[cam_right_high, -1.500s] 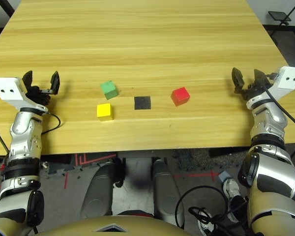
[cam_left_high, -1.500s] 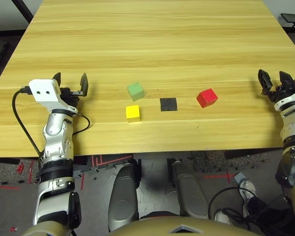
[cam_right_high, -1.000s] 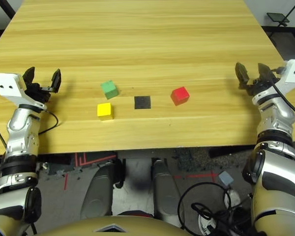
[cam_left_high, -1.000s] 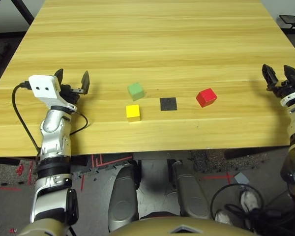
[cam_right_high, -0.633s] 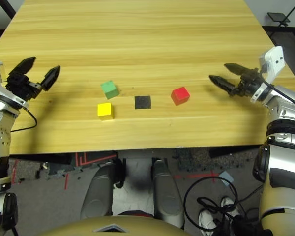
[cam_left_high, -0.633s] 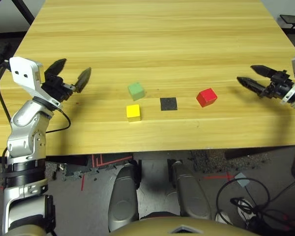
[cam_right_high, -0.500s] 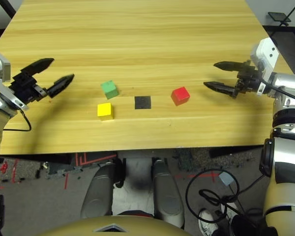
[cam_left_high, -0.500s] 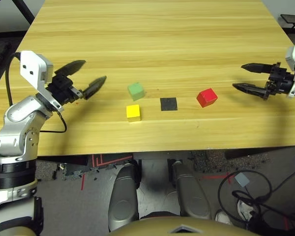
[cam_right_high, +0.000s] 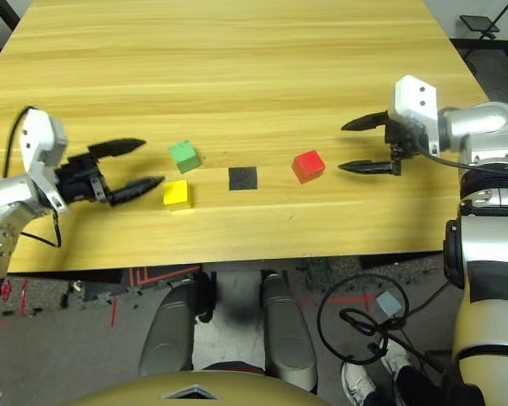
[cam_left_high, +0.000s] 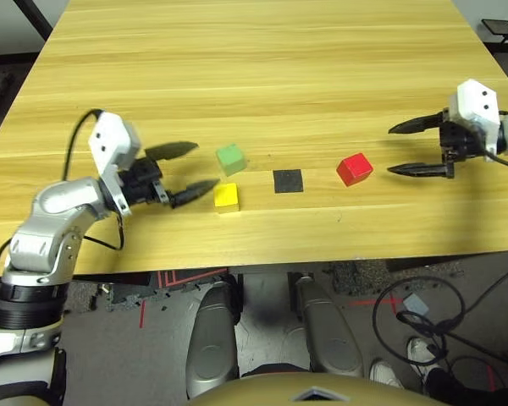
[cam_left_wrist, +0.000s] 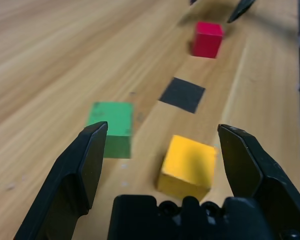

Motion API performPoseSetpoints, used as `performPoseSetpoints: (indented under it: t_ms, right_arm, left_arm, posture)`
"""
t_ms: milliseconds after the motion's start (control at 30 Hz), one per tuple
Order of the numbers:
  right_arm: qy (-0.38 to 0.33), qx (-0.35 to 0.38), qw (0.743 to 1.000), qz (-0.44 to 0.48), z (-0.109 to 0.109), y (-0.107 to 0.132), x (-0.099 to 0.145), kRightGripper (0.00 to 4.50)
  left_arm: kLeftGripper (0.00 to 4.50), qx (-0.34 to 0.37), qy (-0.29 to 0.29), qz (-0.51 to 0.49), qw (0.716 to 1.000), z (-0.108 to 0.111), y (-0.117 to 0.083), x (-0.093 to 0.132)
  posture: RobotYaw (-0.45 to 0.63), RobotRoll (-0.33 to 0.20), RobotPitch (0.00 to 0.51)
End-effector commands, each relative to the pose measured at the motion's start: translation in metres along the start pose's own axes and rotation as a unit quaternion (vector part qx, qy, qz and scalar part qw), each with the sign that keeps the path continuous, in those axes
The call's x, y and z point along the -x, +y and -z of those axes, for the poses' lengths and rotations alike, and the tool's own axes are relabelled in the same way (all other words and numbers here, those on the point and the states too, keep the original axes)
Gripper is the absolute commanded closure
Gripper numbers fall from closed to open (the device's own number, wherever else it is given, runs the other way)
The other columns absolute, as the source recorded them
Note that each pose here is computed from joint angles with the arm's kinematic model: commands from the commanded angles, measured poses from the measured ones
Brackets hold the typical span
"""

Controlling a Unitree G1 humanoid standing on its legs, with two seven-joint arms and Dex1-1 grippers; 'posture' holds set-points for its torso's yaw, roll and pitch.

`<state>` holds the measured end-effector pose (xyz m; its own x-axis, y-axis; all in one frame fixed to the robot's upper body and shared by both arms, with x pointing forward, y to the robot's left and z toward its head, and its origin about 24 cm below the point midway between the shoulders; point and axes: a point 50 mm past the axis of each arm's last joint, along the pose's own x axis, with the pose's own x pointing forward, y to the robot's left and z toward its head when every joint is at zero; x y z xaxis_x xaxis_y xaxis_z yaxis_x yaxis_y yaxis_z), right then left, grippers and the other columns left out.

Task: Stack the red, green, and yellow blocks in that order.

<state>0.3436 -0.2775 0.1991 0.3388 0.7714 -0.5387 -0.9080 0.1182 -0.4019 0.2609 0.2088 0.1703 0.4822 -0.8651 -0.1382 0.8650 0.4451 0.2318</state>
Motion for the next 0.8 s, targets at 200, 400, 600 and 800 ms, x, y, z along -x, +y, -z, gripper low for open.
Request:
performPoseSetpoints:
  t_ms: [200,400,600,800]
  right_arm:
    - [-0.005,0.014,0.999,-0.035,-0.007,-0.003,-0.021,0.00]
    - [0.002,0.023,0.998,-0.062,-0.010,-0.002,-0.035,0.00]
    - [0.001,0.029,0.996,-0.081,-0.013,-0.001,-0.046,0.00]
    - [0.000,0.033,0.996,-0.089,-0.014,0.000,-0.050,1.64]
  left_arm:
    - [0.02,-0.022,0.013,0.020,0.999,0.004,-0.008,-0.005]
    - [0.02,-0.032,0.025,0.021,0.999,0.005,-0.011,-0.004]
    - [0.02,-0.035,0.021,0.015,0.999,0.002,-0.015,-0.004]
    - [0.00,-0.033,0.013,0.007,0.999,0.000,-0.019,-0.005]
  posture:
    - [0.22,-0.059,0.252]
    - [0.26,-0.058,0.261]
    - [0.30,-0.058,0.267]
    - [0.31,-0.057,0.270]
